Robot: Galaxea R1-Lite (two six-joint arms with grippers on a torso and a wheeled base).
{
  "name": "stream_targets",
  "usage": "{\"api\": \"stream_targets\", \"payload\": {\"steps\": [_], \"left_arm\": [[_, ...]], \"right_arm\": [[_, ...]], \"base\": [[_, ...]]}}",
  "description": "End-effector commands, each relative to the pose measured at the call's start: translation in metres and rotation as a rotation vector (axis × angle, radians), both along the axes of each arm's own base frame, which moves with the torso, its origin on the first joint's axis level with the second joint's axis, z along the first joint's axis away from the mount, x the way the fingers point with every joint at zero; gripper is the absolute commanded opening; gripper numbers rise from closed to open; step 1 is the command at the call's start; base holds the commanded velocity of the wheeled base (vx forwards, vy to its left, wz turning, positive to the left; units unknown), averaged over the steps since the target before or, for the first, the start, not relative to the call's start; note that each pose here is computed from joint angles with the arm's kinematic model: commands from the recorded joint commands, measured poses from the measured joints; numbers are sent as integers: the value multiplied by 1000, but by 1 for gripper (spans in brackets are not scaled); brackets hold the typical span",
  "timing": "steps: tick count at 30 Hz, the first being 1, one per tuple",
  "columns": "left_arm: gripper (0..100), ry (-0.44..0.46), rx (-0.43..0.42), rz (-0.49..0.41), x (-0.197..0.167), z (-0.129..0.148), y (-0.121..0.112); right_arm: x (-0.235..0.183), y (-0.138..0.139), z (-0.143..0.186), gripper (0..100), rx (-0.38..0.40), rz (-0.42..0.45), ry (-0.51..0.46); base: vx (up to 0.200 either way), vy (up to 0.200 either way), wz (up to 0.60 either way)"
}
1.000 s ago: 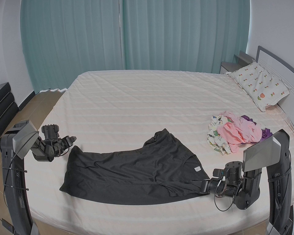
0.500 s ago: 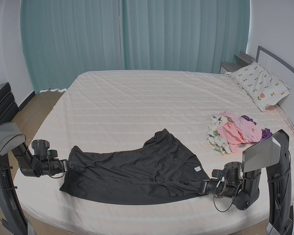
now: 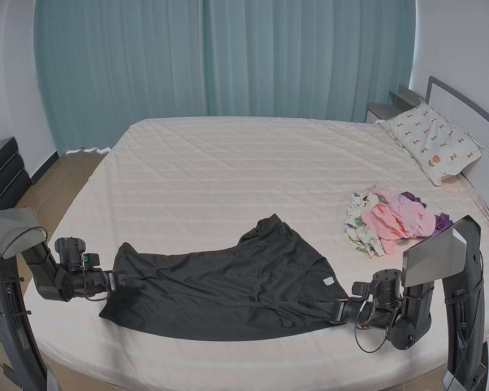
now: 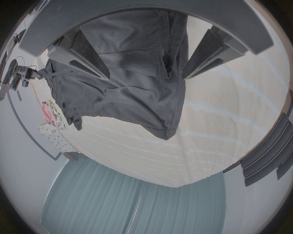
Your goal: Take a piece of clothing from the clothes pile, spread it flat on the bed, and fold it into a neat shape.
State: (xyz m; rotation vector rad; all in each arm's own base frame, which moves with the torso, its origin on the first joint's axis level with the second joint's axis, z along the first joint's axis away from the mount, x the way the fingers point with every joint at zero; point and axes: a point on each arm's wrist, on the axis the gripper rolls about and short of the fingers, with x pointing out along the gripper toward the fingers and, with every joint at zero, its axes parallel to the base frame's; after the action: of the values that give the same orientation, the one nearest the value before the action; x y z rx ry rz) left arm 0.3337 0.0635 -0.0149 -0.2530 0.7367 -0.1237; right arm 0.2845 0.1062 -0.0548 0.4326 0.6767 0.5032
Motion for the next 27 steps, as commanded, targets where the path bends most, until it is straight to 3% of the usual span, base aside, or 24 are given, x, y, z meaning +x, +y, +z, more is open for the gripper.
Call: {"api": "stream_targets", "payload": {"steps": [1, 6, 7, 17, 27], "left_arm": [[100, 38, -8, -12, 2, -16, -4], [100, 40, -5, -19, 6, -20, -6], [0, 42, -3, -16, 6, -21, -6], [0, 61, 40, 47, -2, -23, 2], [0, -51, 57, 82, -22, 1, 5]], "right_arm": [[1, 1, 1, 0, 5, 1, -13], [2, 1, 1, 0, 5, 1, -14], [2, 1, 1, 0, 5, 1, -14], [1, 1, 1, 0, 5, 1, -13], [0, 0, 9, 0, 11, 1, -30]], "base": [[0, 0, 0], [0, 0, 0], [0, 0, 0], [0, 0, 0], [0, 0, 0]]}}
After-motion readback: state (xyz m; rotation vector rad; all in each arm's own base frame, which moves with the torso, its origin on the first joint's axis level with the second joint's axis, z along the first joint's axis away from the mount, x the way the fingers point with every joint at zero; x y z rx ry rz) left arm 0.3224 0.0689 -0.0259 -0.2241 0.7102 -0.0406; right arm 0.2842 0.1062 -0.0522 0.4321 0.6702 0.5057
